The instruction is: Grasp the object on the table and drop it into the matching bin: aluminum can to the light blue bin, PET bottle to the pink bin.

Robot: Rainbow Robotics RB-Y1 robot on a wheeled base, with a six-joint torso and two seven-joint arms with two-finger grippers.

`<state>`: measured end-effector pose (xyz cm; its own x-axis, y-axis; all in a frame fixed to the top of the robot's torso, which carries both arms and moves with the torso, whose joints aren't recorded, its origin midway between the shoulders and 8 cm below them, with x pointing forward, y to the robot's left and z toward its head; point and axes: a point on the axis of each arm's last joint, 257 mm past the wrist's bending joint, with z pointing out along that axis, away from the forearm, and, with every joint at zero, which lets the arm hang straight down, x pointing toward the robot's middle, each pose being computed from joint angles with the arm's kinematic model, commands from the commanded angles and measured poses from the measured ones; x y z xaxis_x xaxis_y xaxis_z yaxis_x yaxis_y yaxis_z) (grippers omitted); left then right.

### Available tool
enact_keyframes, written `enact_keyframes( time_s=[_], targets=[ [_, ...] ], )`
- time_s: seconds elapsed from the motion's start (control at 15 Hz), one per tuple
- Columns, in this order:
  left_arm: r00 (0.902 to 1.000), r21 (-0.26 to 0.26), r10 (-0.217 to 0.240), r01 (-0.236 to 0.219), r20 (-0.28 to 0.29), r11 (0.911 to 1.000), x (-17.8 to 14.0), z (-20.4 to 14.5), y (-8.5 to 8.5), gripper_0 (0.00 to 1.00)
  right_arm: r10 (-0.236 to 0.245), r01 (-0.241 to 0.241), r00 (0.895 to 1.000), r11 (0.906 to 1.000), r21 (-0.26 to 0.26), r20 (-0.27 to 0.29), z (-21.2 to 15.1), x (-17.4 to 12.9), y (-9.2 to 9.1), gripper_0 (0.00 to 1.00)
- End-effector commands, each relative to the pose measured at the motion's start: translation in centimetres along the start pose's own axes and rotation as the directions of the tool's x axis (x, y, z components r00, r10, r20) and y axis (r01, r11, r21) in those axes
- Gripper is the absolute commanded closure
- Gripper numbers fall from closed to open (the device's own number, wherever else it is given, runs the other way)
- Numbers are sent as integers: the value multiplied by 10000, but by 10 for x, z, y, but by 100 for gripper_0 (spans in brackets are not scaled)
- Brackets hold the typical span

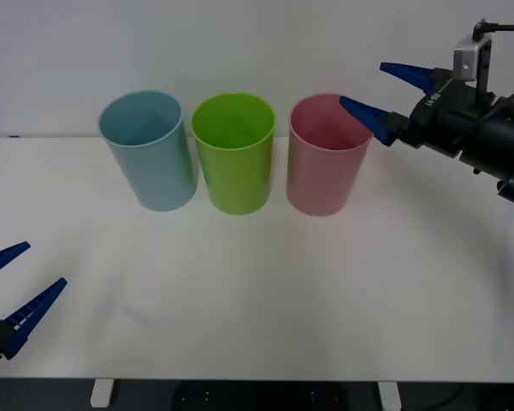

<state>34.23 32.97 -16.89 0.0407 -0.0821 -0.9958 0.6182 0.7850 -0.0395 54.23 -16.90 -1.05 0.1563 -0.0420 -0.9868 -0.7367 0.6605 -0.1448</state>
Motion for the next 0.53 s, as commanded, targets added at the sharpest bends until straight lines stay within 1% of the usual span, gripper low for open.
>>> enact_keyframes(
  time_s=[0.07,0.13,0.33,0.53],
  targets=[
    [10000,0,0,0,0,10000,0,0,0,0,-184,178,9997,9993,-336,-166,-26,8,10,0],
    [10000,0,0,0,0,10000,0,0,0,0,-253,236,9993,9982,-556,-288,-35,13,14,0],
    [10000,0,0,0,0,10000,0,0,0,0,-525,469,9970,9944,-946,-575,-64,27,22,0],
    [10000,0,0,0,0,10000,0,0,0,0,-1258,1181,9891,9881,-985,-759,-93,46,27,0]
  ],
)
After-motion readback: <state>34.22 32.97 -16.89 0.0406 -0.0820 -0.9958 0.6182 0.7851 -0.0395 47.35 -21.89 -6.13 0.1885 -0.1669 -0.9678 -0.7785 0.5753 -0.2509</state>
